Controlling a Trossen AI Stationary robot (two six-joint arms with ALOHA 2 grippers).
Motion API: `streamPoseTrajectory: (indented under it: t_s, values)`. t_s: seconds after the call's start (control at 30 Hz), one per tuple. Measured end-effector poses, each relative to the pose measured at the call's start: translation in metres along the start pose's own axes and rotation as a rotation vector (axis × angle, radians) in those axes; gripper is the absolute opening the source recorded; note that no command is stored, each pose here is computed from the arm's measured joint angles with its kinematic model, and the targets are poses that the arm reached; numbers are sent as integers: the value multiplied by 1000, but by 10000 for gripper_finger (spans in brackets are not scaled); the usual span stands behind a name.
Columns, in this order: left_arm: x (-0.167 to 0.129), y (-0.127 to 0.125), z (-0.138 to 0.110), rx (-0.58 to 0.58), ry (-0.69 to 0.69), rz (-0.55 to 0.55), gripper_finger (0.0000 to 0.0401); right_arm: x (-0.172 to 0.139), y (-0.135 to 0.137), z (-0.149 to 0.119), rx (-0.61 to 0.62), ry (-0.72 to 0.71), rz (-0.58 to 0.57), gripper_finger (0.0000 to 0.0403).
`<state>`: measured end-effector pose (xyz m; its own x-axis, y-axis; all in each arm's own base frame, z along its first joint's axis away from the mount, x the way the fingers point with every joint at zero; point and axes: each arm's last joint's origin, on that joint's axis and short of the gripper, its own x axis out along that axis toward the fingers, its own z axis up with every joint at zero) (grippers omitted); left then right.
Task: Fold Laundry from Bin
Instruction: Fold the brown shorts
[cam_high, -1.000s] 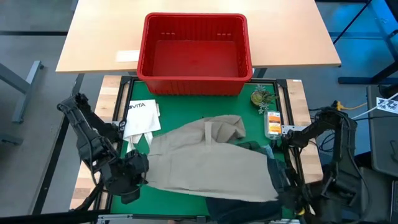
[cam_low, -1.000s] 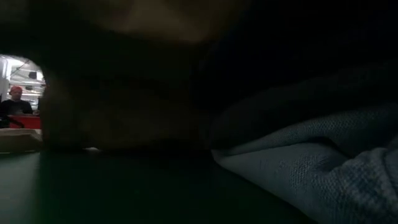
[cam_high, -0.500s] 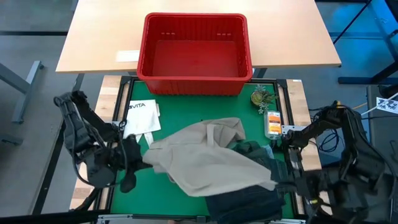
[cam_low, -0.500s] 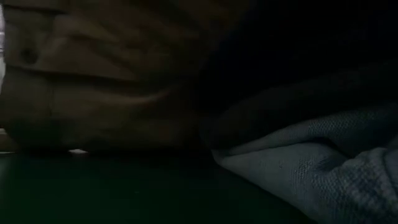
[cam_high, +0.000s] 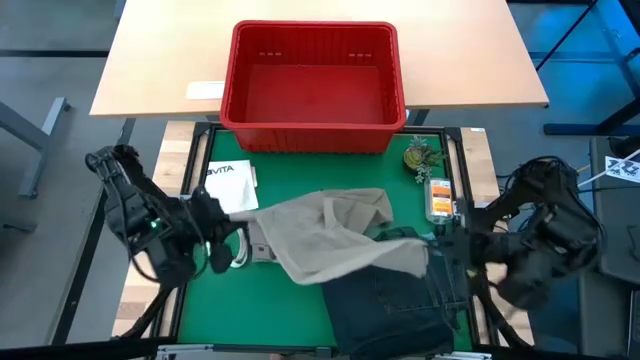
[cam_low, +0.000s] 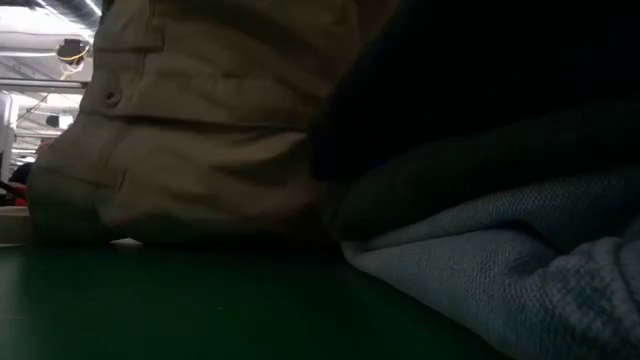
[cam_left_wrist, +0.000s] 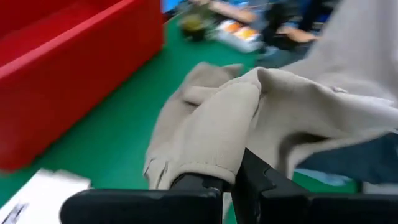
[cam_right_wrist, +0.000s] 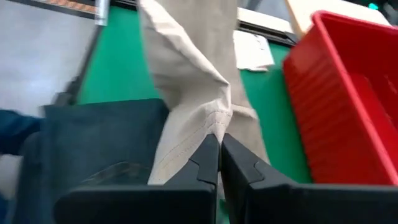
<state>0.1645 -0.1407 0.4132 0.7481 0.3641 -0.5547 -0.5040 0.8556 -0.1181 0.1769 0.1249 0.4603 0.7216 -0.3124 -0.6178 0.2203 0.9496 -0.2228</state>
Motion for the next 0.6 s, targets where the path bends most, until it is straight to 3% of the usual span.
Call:
streamPoseTrajectory:
  t_s: [0.2,0.33,0.47,0.6]
  values:
    - [24,14,-12,-111,109,161,4,17,-30,-3,82,50,-100,7]
    - [37,13,-22,-116,202,185,5,27,-47,-11,140,112,-127,7]
    - [42,4,-27,-151,259,115,5,30,-47,-13,166,180,-49,7]
    - [37,-12,-26,-146,263,-45,5,28,-41,-15,167,218,47,7]
